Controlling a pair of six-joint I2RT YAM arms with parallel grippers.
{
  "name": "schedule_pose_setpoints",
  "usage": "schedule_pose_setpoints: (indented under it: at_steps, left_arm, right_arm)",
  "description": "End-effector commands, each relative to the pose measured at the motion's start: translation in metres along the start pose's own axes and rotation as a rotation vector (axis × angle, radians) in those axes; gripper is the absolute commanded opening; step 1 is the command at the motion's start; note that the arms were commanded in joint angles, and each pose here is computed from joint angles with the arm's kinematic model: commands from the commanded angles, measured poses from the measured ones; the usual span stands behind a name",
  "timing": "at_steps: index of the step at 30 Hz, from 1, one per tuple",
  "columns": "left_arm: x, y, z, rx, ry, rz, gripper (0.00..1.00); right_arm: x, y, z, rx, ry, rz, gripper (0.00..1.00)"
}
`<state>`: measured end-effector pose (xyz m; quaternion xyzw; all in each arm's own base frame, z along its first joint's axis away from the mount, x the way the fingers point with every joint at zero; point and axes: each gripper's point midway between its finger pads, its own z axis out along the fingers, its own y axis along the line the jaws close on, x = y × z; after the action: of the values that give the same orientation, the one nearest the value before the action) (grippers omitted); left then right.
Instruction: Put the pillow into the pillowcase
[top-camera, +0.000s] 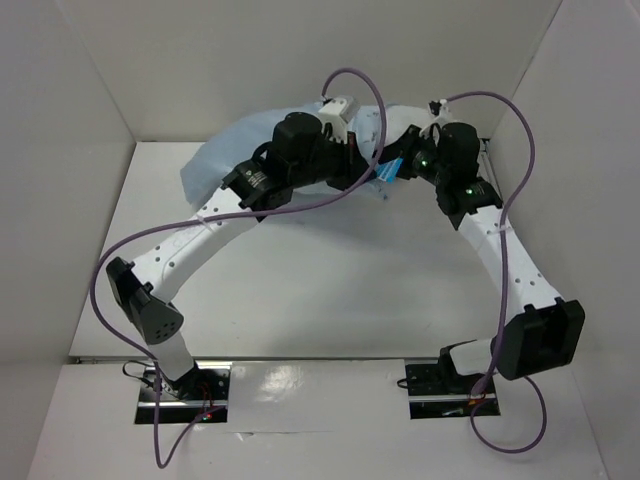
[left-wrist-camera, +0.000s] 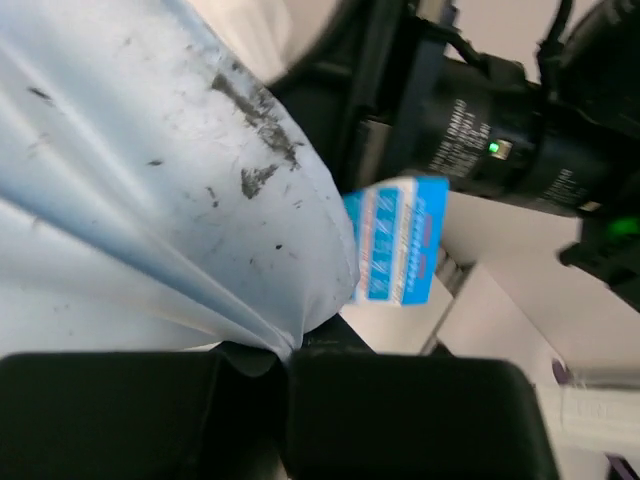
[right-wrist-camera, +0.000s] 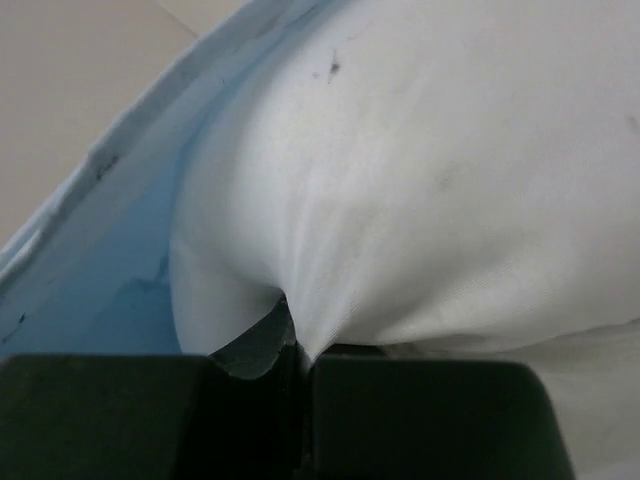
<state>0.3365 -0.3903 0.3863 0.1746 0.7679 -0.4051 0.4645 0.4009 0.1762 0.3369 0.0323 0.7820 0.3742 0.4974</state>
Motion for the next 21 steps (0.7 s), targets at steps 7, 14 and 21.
schedule_pose_setpoints:
  at_steps: [7,14,21]
  left_arm:
    - [0.007,-0.080,-0.023,0.305,0.058,-0.018,0.00]
    - [-0.026,-0.101,-0.058,0.350,-0.030,0.008,0.00]
    - [-0.025,-0.113,-0.065,0.413,-0.009,-0.017,0.00]
  right_arm:
    - [0.087,-0.052,0.012,0.072,0.152,0.097,0.00]
    - [0.078,-0.058,0.005,0.111,0.136,0.058,0.00]
    - [0.091,-0.054,0.028,0.067,0.164,0.119,0.00]
